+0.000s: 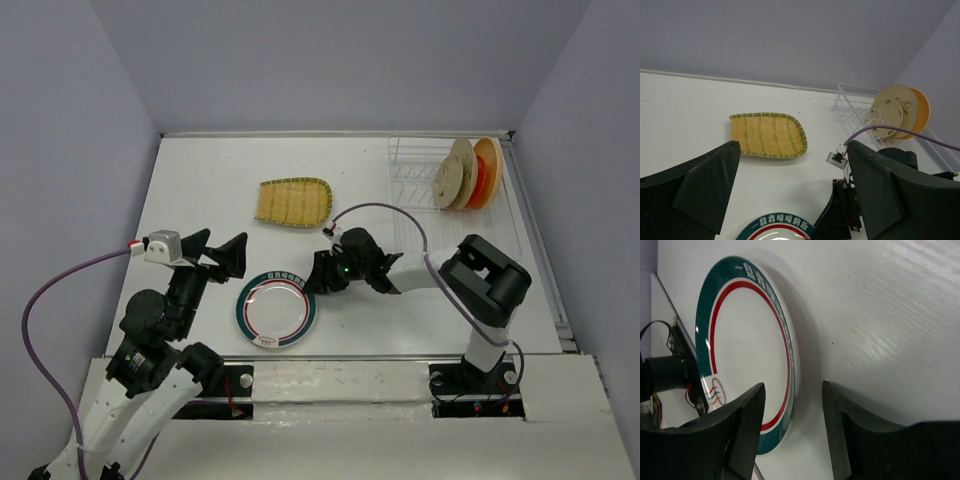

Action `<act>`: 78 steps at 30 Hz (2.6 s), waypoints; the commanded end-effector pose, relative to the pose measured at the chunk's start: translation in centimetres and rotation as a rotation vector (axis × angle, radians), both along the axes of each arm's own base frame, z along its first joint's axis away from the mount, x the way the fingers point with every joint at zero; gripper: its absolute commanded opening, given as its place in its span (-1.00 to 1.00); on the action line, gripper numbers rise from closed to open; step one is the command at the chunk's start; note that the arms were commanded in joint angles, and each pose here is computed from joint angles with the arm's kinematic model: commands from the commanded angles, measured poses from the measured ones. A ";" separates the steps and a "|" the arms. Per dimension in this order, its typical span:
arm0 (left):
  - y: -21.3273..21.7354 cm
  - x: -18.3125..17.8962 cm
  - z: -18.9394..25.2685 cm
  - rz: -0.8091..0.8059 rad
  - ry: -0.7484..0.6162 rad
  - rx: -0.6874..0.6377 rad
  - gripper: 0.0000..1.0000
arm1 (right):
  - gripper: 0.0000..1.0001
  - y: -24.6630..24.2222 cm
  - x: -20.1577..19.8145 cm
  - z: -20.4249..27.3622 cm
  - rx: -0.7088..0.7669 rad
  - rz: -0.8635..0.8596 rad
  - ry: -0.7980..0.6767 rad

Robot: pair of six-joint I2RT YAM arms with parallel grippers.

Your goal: Load the plates into the dish rack

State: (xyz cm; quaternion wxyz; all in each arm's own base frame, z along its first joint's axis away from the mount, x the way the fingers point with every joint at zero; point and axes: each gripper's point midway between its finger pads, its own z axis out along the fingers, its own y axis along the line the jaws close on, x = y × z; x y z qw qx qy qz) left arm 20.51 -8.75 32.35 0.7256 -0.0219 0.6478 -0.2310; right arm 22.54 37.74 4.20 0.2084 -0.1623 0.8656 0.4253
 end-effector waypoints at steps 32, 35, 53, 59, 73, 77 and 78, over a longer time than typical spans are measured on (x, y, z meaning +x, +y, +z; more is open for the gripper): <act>1.1 -1.7 2.6 -0.005 -0.116 -0.059 0.98 | -0.86 -35.8 20.9 33.3 -1.081 -1.158 -0.842; 1.1 -1.7 2.7 -0.007 -0.119 -0.061 0.98 | -0.86 -37.0 22.2 33.2 -1.149 -1.154 -0.829; 0.8 -1.2 2.2 -0.002 -0.099 -0.046 0.98 | -0.86 -38.4 26.2 22.8 -1.192 -1.019 -0.663; 0.4 -0.2 1.2 0.013 -0.048 -0.029 0.98 | -0.86 -37.6 26.8 19.2 -1.131 -0.996 -0.605; -4.7 4.3 -1.7 -0.059 0.226 -0.041 0.98 | 0.54 -35.4 23.8 24.6 -0.787 -1.075 -0.648; -7.5 6.5 -4.4 -0.093 0.315 -0.146 0.98 | 0.55 -32.0 21.3 26.3 -0.549 -0.991 -0.670; -7.7 6.9 -4.9 -0.091 0.326 -0.171 0.98 | 0.57 -30.9 20.8 26.4 -0.500 -0.962 -0.676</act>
